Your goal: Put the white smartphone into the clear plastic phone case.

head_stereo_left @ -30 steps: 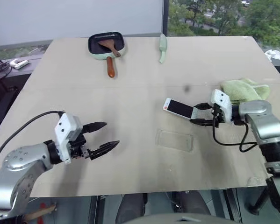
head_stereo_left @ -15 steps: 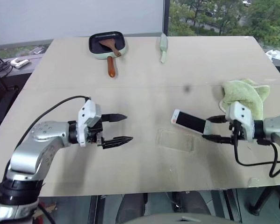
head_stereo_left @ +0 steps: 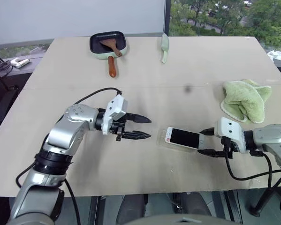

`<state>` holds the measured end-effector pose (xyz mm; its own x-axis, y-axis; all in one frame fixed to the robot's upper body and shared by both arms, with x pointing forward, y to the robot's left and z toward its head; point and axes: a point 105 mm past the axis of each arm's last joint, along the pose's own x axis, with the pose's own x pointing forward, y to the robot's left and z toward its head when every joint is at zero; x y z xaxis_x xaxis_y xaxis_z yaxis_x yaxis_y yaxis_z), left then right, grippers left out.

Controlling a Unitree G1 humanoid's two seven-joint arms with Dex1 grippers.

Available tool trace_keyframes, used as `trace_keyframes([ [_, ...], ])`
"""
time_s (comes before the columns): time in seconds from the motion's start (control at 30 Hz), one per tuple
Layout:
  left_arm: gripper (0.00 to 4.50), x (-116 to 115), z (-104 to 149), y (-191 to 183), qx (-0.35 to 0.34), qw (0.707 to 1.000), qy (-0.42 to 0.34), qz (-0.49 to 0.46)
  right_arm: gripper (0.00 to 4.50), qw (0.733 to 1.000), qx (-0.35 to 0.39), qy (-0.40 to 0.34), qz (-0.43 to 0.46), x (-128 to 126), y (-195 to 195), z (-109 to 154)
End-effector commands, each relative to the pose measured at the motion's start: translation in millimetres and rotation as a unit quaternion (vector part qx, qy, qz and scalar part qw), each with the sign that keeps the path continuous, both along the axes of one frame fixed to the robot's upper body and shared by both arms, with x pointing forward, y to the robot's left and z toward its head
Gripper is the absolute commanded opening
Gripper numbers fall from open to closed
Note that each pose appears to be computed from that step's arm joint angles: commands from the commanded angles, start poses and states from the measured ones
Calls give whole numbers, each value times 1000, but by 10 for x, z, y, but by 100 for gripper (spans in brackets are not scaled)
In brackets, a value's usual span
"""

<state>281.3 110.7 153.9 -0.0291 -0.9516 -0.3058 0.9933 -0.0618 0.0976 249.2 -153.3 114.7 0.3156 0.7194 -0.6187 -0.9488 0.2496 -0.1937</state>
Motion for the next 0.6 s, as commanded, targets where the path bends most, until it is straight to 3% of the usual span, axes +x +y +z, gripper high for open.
trace_keyframes([
  [0.03,33,31,16,-58,6,999,-20,-27,281,1000,-3,-22,12,-17,74,104],
  [0.07,4,51,4,-92,6,999,-22,-34,281,1000,-5,-22,11,-18,83,106],
  [0.23,4,158,-131,-248,37,996,-53,-66,281,1000,-17,-23,2,11,110,100],
  [0.6,4,300,-201,-563,37,991,-99,-81,281,997,-53,-57,19,43,103,121],
])
